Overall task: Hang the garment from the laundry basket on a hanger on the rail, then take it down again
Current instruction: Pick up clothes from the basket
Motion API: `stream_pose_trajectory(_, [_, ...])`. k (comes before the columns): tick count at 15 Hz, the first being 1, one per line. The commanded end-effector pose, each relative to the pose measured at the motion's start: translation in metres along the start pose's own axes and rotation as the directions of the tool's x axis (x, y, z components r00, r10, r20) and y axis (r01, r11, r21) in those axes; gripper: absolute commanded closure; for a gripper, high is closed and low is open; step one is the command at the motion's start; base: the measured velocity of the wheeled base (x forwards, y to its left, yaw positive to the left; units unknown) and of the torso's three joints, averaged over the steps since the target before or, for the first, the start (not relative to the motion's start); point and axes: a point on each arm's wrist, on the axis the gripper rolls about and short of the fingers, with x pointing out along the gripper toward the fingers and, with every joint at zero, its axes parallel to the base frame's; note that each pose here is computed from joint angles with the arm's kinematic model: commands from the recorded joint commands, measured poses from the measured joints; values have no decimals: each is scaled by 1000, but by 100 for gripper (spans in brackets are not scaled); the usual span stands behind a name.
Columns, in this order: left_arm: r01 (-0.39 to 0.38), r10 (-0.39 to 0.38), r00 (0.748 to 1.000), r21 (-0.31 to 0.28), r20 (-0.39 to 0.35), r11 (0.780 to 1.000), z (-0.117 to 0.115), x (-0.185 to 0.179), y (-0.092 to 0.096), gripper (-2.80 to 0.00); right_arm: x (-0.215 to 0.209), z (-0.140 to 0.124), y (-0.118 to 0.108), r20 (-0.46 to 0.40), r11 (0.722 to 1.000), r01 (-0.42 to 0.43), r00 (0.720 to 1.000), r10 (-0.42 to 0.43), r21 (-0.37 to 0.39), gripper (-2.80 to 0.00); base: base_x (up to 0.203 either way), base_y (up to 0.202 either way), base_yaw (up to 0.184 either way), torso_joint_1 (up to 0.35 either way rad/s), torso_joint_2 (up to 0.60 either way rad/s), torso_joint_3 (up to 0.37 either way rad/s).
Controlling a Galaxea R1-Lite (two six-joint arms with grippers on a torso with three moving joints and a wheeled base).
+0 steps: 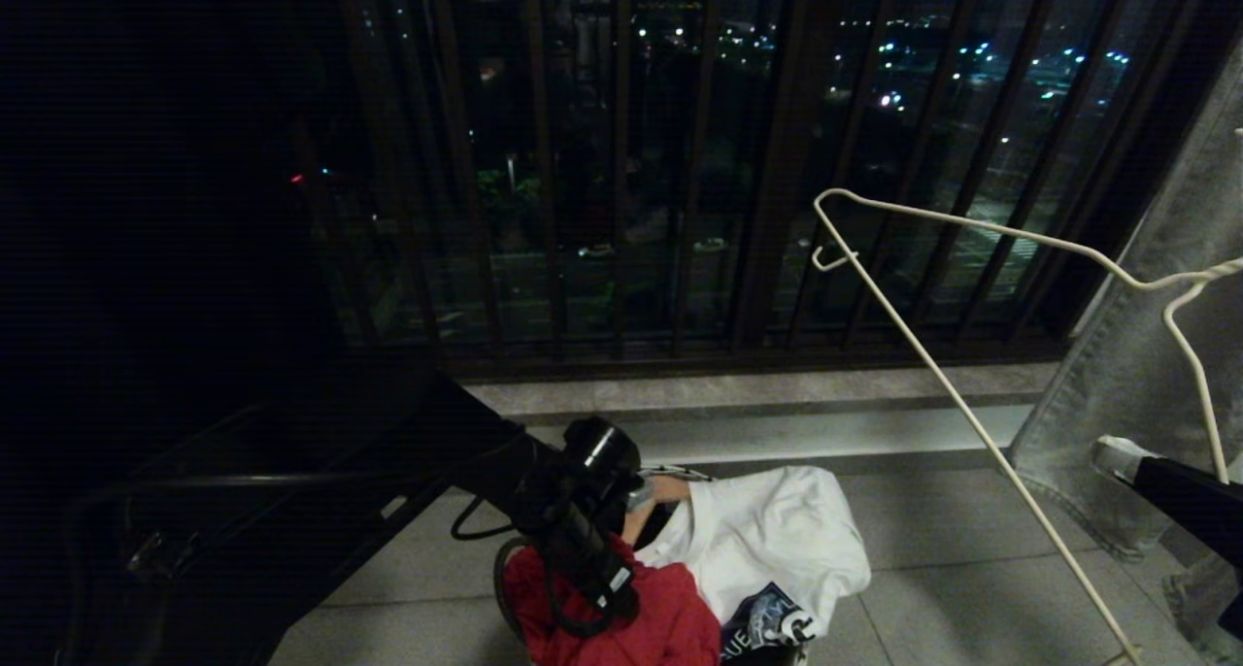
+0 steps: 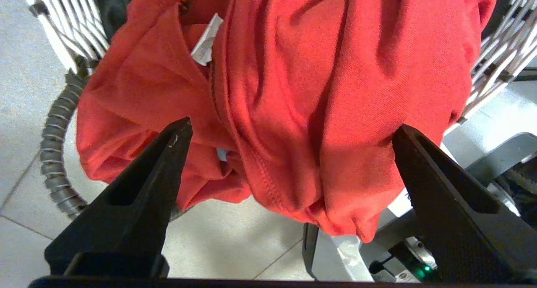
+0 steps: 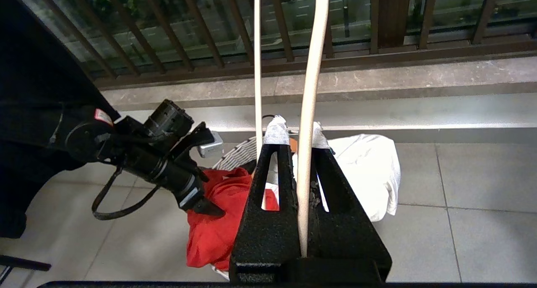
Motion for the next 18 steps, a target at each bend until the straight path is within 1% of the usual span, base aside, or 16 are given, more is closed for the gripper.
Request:
stream_pose_trajectory(1, [4, -4, 1000, -15, -4, 1000, 0, 2, -3, -280, 0, 0, 0, 4, 1000, 0, 1000, 0, 2, 0, 0, 0, 0, 0, 0, 0])
stream_pose_trajectory(3, [5, -4, 1000, -55, 5, 999, 1, -1, -4, -280, 0, 0, 0, 3, 1000, 1, 1000, -1, 3, 0, 0, 0, 0, 0, 0, 0])
stream_pose_trajectory(4, [5, -4, 1000, -58, 12, 998, 2, -6, -5, -280, 0, 1, 0, 3, 1000, 1, 1000, -1, 3, 0, 0, 0, 0, 0, 0, 0])
stream_pose_trajectory(7, [7, -5, 1000, -57, 21, 998, -1, -19, -6, -280, 0, 0, 0, 3, 1000, 1, 1000, -1, 3, 0, 0, 0, 0, 0, 0, 0])
stream_pose_trajectory(11, [3, -1, 1000, -59, 29, 998, -2, -25, -6, -280, 0, 0, 0, 3, 1000, 1, 1000, -1, 3, 0, 0, 0, 0, 0, 0, 0])
stream_pose_trajectory(13, [2, 1, 999, -59, 51, 998, -2, -38, -6, -280, 0, 0, 0, 3, 1000, 1, 1000, -1, 3, 0, 0, 0, 0, 0, 0, 0])
stream_pose_trajectory(15, [0, 4, 998, -59, 58, 998, -5, -49, -7, -280, 0, 0, 0, 2, 1000, 1, 1000, -1, 2, 0, 0, 0, 0, 1, 2, -14])
stream_pose_trajectory(18, [-1, 4, 999, -58, 50, 998, -8, -49, -8, -280, 0, 0, 0, 4, 1000, 0, 1000, 0, 3, 0, 0, 0, 0, 2, 2, -129])
